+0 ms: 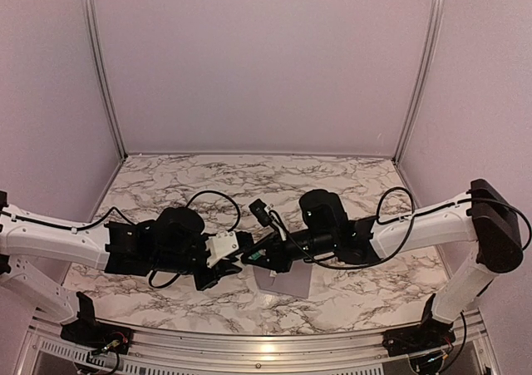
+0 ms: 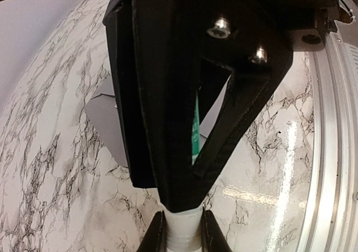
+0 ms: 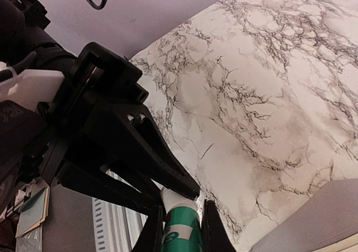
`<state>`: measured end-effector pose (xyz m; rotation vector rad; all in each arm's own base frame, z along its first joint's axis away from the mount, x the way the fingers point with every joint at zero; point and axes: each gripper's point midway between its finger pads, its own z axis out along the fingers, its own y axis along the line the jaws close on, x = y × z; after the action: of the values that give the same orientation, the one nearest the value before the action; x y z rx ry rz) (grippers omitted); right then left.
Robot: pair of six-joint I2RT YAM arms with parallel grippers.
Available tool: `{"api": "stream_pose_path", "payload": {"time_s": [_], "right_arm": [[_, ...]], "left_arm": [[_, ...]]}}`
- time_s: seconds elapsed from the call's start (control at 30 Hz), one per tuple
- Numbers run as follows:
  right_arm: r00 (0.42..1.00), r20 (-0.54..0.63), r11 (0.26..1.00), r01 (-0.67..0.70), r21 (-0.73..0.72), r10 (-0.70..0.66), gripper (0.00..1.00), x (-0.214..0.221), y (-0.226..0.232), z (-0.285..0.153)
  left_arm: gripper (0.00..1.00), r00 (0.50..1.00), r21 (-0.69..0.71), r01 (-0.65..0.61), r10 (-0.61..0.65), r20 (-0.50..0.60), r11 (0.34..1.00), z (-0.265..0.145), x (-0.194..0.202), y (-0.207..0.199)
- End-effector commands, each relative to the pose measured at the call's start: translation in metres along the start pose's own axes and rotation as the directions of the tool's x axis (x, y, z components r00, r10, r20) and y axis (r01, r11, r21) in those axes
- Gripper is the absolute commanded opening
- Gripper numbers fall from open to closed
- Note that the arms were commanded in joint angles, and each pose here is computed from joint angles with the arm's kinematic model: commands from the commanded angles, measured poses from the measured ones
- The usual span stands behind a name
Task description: Place the letter into the envelope and seal it
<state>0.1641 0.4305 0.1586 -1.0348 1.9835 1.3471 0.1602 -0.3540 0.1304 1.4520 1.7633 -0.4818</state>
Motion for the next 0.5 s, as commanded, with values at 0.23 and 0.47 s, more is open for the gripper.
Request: {"api": "stream_pose_path", "payload": {"time_s": [0.23, 0.47], "right_arm": [[0.940, 0.236, 0.934, 0.296, -0.201, -0.247, 0.00, -0.039, 0.077, -0.031], [0.901, 0.317, 0.884, 0.384, -0.265, -0.297, 0.00, -0.050, 0.106, -0.055]], "left_arm": [[0.00, 0.835, 0.167, -0.111, 0.001, 0.550, 0.980, -0.079, -0.149, -0.030], [0.00, 0.843, 0.218, -0.106, -0.028, 0.537, 0.970, -0.080, -0.137, -0.039]]}}
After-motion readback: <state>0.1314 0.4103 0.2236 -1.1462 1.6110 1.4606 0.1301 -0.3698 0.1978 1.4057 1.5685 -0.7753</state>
